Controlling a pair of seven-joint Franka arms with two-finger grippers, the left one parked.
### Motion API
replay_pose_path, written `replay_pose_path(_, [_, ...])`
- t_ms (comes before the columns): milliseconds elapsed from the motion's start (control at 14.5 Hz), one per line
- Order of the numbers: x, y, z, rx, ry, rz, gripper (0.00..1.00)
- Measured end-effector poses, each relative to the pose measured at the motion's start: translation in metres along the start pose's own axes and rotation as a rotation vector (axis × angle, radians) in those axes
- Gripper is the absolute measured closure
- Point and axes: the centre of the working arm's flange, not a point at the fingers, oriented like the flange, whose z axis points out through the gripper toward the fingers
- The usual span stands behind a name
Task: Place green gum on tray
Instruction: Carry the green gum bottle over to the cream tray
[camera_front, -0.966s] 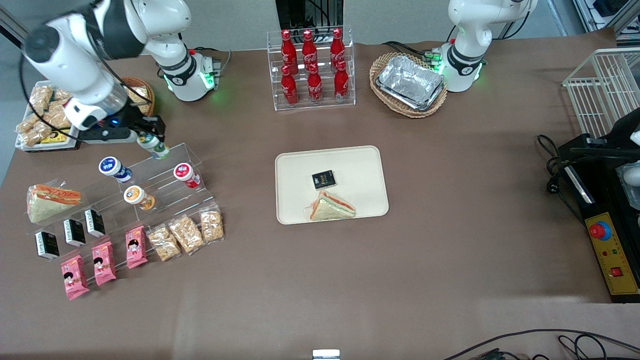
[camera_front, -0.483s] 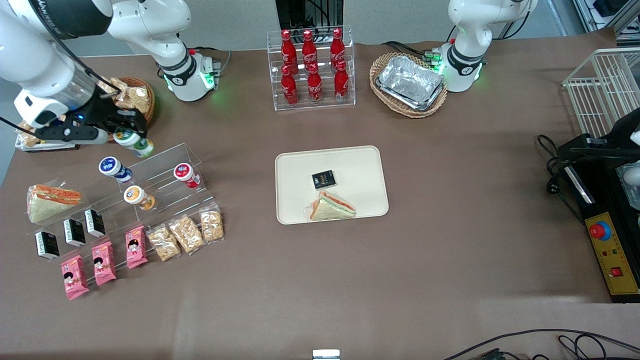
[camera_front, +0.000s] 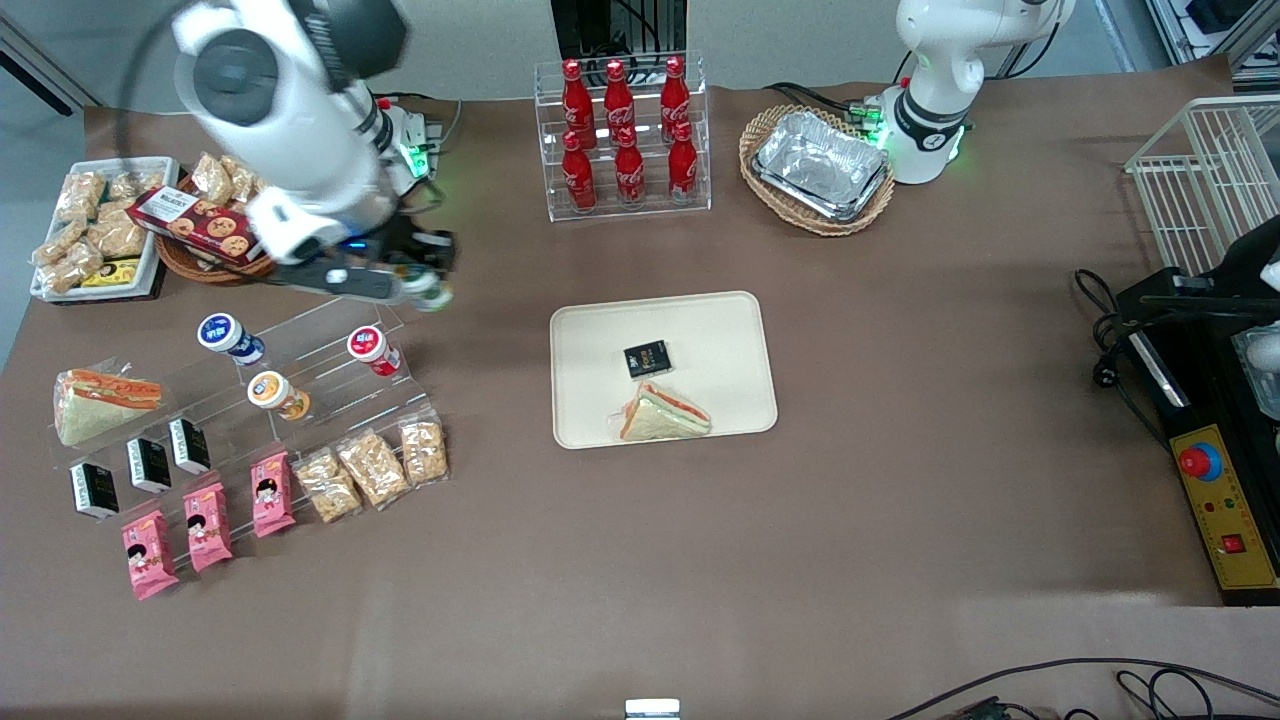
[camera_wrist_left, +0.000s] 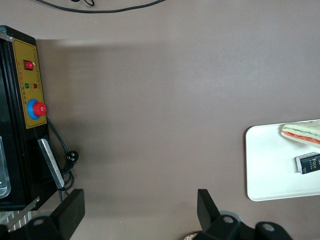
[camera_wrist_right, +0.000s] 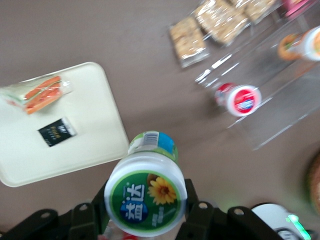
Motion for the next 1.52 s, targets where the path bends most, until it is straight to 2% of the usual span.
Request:
replay_pose_path(207, [-0.015, -0.06, 0.047, -0.004, 0.007, 0.034, 0.41])
replay_pose_path(552, [-0.044, -0.125, 0.15, 0.027, 0.051, 0.053, 0.41])
replay_pose_path(897, [-0.051, -0.13, 0.255, 0.058, 0.09, 0.046, 0.41])
replay_pose_path(1034, [-0.048, -0.126, 0.28, 0.05, 0.09, 0.053, 0.41])
replay_pose_path(1517, [-0.05, -0.128, 0.303, 0.036, 0.079, 0.05, 0.39])
